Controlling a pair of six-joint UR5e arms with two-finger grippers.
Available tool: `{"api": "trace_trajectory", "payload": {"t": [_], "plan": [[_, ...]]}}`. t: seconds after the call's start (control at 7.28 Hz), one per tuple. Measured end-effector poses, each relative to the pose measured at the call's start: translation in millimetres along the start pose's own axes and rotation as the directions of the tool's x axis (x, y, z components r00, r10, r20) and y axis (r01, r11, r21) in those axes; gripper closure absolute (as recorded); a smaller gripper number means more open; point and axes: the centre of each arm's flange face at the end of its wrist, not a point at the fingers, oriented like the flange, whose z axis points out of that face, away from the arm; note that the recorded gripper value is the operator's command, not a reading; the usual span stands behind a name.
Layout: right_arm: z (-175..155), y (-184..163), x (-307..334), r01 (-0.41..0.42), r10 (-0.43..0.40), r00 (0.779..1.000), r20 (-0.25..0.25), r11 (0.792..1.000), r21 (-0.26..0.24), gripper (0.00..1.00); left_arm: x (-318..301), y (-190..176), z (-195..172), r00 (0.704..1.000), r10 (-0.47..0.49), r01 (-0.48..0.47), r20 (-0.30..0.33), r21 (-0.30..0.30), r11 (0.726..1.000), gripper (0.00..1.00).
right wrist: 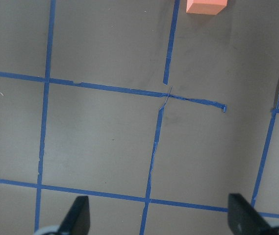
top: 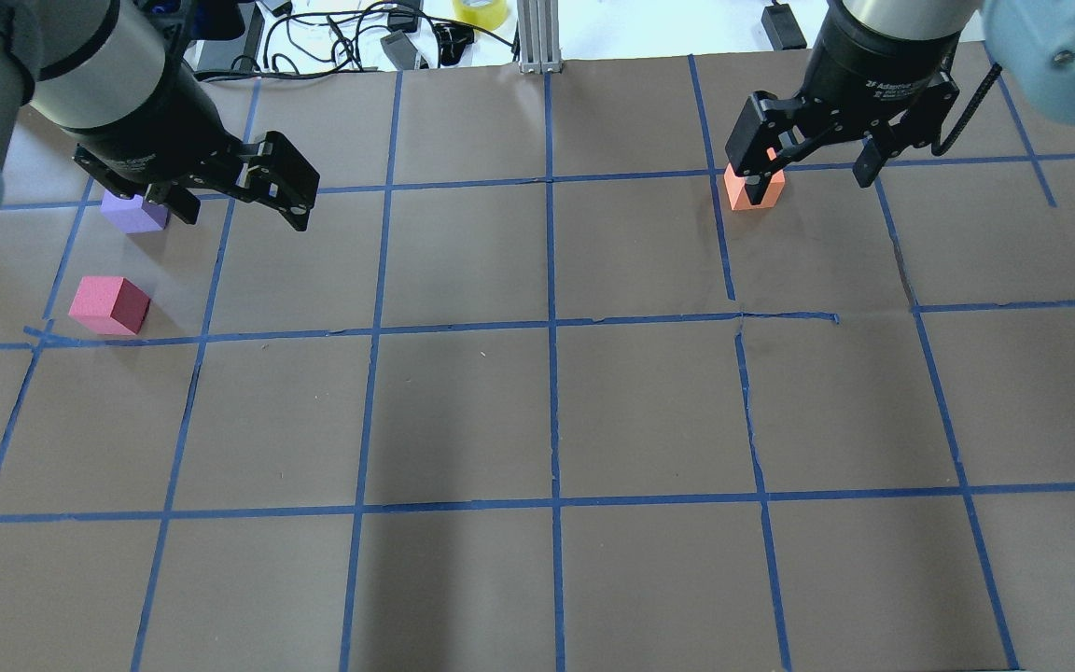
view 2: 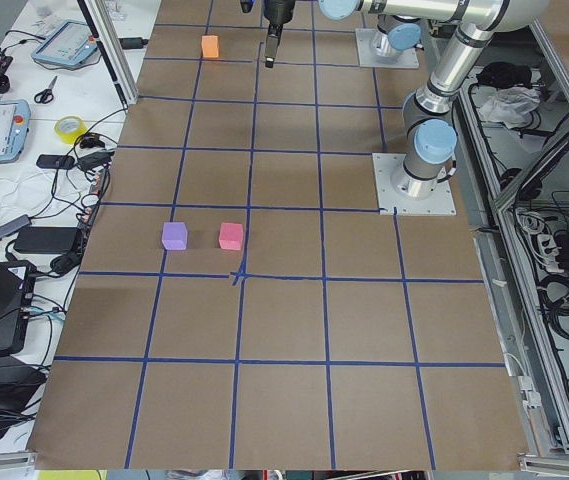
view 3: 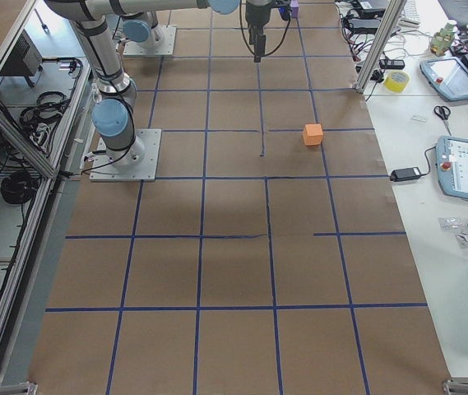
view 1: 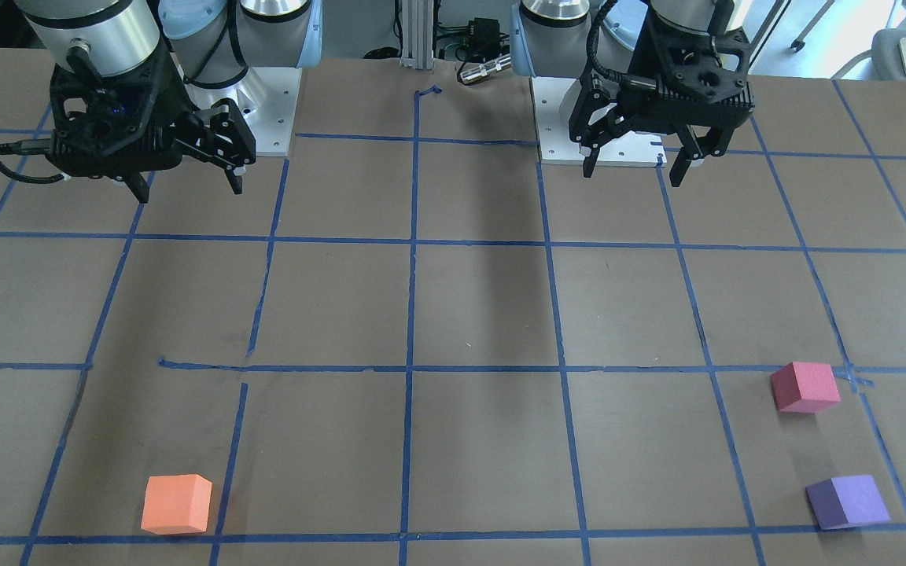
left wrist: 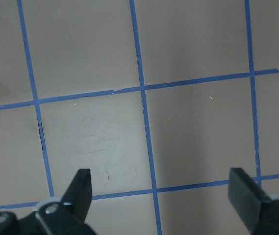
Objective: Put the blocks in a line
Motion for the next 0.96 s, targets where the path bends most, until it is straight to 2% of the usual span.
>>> {"api": "trace_trajectory", "payload": {"t": [0.69, 0.96], "plan": [[2.9, -0.6, 0.3, -0.015, 0.015, 1.000, -0.001, 1.000, -0.009, 0.00, 0.0, -0.1, -0.2, 1.000, 0.000, 0.000, 0.000, 0.001, 1.000, 0.00], [6.9, 0.8, 1.7, -0.022, 0.022, 1.000, -0.001, 0.999, -0.036, 0.00, 0.0, 0.1, 0.1, 1.000, 0.000, 0.000, 0.000, 0.000, 1.000, 0.00]]}}
